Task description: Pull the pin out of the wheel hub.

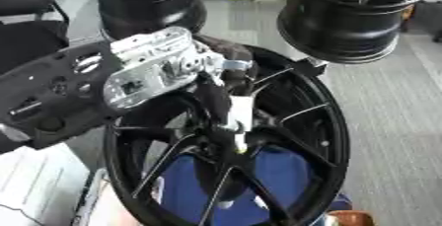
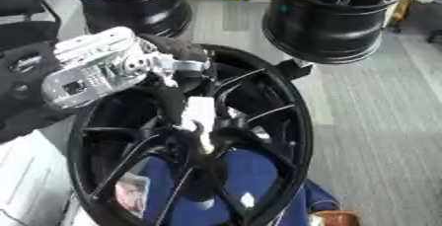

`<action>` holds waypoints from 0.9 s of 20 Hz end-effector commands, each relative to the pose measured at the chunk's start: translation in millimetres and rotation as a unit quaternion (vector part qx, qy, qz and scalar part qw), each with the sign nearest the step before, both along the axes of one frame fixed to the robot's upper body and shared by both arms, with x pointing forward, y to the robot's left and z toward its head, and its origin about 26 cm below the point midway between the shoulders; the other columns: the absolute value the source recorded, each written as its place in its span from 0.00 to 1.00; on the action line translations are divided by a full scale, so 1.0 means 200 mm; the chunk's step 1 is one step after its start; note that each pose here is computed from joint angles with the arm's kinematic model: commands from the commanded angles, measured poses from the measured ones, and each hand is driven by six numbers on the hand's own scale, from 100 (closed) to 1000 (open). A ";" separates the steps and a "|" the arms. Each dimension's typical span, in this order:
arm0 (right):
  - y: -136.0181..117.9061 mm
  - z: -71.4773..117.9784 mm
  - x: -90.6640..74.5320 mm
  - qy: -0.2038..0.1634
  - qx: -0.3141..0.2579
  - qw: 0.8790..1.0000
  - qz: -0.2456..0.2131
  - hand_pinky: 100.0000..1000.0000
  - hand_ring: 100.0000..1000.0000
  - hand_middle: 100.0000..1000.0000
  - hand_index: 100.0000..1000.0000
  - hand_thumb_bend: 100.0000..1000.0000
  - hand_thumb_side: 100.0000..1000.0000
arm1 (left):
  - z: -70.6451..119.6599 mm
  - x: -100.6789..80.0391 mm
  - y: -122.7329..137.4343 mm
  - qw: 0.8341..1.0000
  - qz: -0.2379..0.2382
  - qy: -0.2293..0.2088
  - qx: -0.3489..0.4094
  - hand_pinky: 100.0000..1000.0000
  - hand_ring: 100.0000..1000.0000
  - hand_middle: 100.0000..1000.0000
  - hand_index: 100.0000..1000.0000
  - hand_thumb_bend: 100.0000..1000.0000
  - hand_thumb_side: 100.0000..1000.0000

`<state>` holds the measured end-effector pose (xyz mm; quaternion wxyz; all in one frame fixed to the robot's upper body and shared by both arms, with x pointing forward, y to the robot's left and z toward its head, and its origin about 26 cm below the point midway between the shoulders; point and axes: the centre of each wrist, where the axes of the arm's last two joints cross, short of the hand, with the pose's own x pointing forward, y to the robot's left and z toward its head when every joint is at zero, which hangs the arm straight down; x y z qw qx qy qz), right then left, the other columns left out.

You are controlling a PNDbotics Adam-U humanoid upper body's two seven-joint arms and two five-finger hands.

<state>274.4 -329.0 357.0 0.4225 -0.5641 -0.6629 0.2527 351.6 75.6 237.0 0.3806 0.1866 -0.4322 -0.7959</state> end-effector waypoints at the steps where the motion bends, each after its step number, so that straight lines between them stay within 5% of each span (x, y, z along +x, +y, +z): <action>1: 0.00 0.05 -0.02 -0.013 -0.010 1.000 -0.005 0.85 0.68 0.75 0.81 0.00 0.00 | 0.09 0.01 0.07 0.994 0.090 0.055 0.026 0.46 0.31 0.14 0.38 0.18 0.00; 10: 0.00 0.05 -0.02 -0.014 -0.012 1.000 -0.004 0.85 0.68 0.75 0.81 0.00 0.00 | 0.33 -0.07 0.15 0.998 0.060 -0.007 -0.023 0.44 0.29 0.12 0.37 0.14 0.00; 15: 0.00 0.05 -0.02 -0.014 -0.011 1.000 -0.004 0.85 0.68 0.75 0.81 0.00 0.00 | 0.36 -0.09 0.17 0.998 0.057 -0.005 -0.034 0.43 0.30 0.14 0.39 0.13 0.00; 17: 0.00 0.05 -0.02 -0.015 -0.011 1.000 -0.005 0.85 0.68 0.75 0.81 0.00 0.00 | 0.36 -0.09 0.17 0.997 0.061 0.002 -0.037 0.45 0.35 0.21 0.49 0.24 0.00; 18: 0.00 0.05 -0.02 -0.015 -0.011 1.000 -0.005 0.85 0.68 0.75 0.81 0.00 0.00 | 0.36 -0.08 0.17 0.997 0.064 0.006 -0.037 0.51 0.46 0.33 0.62 0.36 0.09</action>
